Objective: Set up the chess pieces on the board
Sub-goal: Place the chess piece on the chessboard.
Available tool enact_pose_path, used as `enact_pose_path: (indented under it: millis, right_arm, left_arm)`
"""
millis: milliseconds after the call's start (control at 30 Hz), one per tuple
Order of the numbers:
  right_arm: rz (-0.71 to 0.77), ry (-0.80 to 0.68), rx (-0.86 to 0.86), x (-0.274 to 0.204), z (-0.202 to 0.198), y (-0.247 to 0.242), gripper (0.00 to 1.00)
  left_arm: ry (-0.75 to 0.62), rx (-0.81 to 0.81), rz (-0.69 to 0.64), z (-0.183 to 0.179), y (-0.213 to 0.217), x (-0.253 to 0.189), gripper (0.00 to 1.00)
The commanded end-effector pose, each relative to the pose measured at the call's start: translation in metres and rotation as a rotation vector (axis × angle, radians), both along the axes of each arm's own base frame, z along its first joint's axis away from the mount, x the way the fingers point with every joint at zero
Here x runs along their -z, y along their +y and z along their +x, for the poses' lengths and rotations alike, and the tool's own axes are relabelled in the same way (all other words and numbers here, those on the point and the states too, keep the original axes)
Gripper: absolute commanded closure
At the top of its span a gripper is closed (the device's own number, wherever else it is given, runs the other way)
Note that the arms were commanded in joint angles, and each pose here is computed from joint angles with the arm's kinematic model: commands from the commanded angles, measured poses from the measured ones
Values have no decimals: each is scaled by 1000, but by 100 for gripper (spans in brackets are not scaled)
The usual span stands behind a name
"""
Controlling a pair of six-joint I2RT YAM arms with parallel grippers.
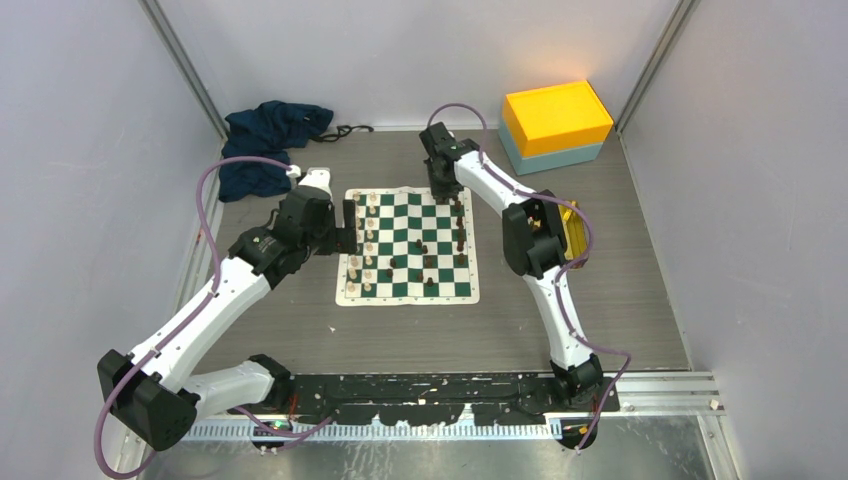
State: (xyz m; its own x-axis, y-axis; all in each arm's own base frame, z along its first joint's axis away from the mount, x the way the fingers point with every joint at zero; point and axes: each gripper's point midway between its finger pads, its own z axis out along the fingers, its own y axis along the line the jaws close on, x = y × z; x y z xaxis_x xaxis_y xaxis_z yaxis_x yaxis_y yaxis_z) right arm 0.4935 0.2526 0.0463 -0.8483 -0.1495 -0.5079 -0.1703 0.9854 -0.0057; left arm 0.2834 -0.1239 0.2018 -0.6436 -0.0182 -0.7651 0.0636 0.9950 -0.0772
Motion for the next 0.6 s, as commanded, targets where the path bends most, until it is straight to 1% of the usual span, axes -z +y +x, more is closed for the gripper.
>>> enact_pose_path:
  millis: [0,467,567]
  right_arm:
    - [19,-79,9,-24,19,4,97]
    - [7,-59,15,-15,20,-3,97]
    - [7,-50,12,-13,19,-3,96]
  left_arm:
    - [-28,-12,-4,4,2,-7,4]
    - [-25,-8,9,6,2,-5,4]
    - [-25,-7,10,7,2,-6,4]
